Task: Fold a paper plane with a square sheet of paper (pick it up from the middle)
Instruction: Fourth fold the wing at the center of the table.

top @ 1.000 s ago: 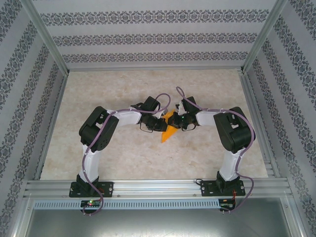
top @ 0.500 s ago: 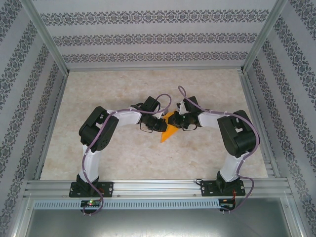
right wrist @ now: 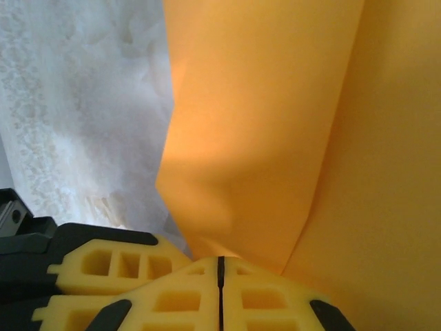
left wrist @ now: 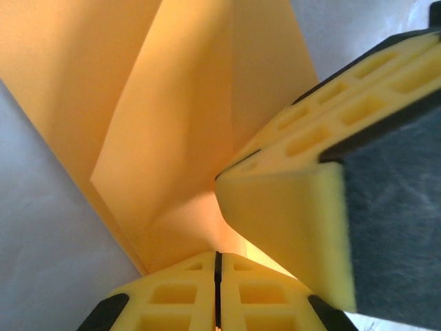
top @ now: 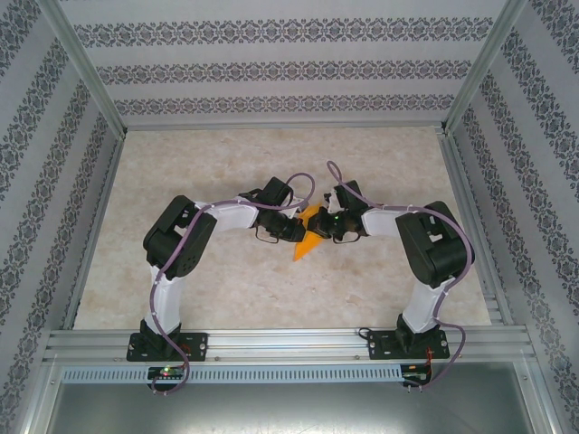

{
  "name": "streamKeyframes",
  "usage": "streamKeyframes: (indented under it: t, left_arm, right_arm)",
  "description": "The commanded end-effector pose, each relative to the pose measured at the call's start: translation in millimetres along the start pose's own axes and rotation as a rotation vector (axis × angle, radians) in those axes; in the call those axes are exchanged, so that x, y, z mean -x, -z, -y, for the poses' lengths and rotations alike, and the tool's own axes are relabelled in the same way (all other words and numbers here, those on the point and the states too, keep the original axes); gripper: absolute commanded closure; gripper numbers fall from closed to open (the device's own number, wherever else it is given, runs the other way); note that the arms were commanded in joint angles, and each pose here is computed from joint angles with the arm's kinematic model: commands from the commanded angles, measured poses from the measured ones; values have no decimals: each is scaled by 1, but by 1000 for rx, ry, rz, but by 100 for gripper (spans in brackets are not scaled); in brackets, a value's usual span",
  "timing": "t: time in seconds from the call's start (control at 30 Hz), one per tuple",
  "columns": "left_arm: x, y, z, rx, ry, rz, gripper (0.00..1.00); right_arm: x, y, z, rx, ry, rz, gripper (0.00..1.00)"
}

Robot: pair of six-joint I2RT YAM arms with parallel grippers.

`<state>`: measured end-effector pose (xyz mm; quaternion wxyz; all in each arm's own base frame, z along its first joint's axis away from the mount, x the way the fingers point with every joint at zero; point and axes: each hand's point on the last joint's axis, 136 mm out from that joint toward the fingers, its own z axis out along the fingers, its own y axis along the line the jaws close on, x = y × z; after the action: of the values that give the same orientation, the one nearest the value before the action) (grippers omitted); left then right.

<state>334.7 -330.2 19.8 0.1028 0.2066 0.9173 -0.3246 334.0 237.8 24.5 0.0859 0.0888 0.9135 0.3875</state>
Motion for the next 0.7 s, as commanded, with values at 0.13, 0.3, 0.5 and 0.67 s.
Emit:
streamKeyframes:
  t: [0.13,0.3,0.5,0.67]
  left_arm:
    - [-46,-8,-34,154,3,-122,90]
    - [-47,-5,-27,156,-34,-122,90]
    - [-60,-10,-35,215,-73,-151,91]
    - [-71,-12,-41,233,-83,-171,92]
  right_arm:
    - [-4,-12,21,-87,-9,-27,93]
    - [-9,-11,39,-155,-12,-36,93]
    - [4,-4,26,-94,2,29,94]
    - [23,7,24,-121,9,108,94]
